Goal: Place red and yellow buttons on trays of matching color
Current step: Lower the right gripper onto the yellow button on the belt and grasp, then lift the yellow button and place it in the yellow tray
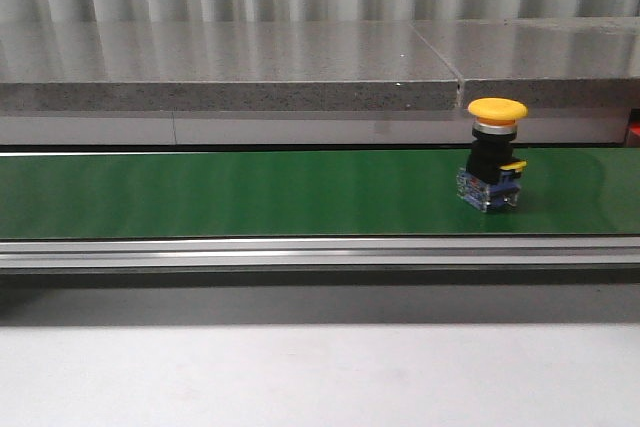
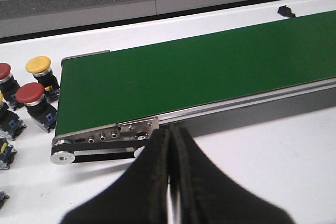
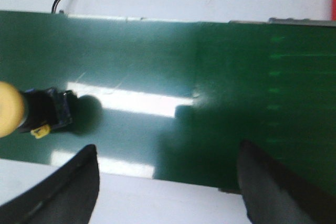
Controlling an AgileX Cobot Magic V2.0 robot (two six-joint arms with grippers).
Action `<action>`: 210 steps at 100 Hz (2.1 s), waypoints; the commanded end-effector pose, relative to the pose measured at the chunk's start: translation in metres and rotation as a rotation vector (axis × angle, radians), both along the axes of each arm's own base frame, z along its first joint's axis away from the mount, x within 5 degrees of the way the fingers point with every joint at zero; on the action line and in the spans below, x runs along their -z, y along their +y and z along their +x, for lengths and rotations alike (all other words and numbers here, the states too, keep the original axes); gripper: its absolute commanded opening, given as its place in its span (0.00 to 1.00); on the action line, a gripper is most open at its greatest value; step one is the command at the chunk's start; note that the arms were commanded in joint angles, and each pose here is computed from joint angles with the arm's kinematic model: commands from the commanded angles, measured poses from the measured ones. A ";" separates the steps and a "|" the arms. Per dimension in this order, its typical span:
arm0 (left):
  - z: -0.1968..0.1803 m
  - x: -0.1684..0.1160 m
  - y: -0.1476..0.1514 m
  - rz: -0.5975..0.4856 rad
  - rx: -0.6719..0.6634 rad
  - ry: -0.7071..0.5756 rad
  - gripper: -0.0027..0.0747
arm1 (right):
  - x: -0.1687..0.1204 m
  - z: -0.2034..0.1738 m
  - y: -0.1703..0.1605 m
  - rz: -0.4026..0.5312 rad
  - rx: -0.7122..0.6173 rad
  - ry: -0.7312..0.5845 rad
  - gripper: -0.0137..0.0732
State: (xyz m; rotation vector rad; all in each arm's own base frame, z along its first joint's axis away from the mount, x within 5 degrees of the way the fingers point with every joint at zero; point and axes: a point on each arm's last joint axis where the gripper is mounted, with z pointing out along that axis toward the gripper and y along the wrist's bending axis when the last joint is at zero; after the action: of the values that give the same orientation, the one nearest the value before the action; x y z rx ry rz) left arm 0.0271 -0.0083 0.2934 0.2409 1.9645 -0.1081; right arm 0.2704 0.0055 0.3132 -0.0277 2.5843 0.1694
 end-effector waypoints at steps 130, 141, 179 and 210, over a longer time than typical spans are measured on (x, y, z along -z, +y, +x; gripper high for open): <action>0.002 -0.014 -0.001 -0.025 0.008 -0.087 0.01 | 0.039 0.041 0.070 -0.043 -0.242 -0.051 0.39; 0.002 -0.014 -0.001 -0.025 0.008 -0.087 0.01 | 0.029 0.037 0.061 -0.039 -0.216 -0.069 0.39; 0.002 -0.014 -0.001 -0.025 0.008 -0.087 0.01 | -0.017 0.007 -0.036 -0.056 0.110 -0.168 0.39; 0.002 -0.014 -0.001 -0.025 0.008 -0.087 0.01 | -0.019 -0.012 -0.105 -0.054 0.397 -0.157 0.39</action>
State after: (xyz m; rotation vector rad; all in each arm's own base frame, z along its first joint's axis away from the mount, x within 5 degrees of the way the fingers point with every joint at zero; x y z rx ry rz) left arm 0.0271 -0.0083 0.2934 0.2409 1.9645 -0.1081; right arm 0.2646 -0.0858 0.3146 0.3431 2.4816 -0.0162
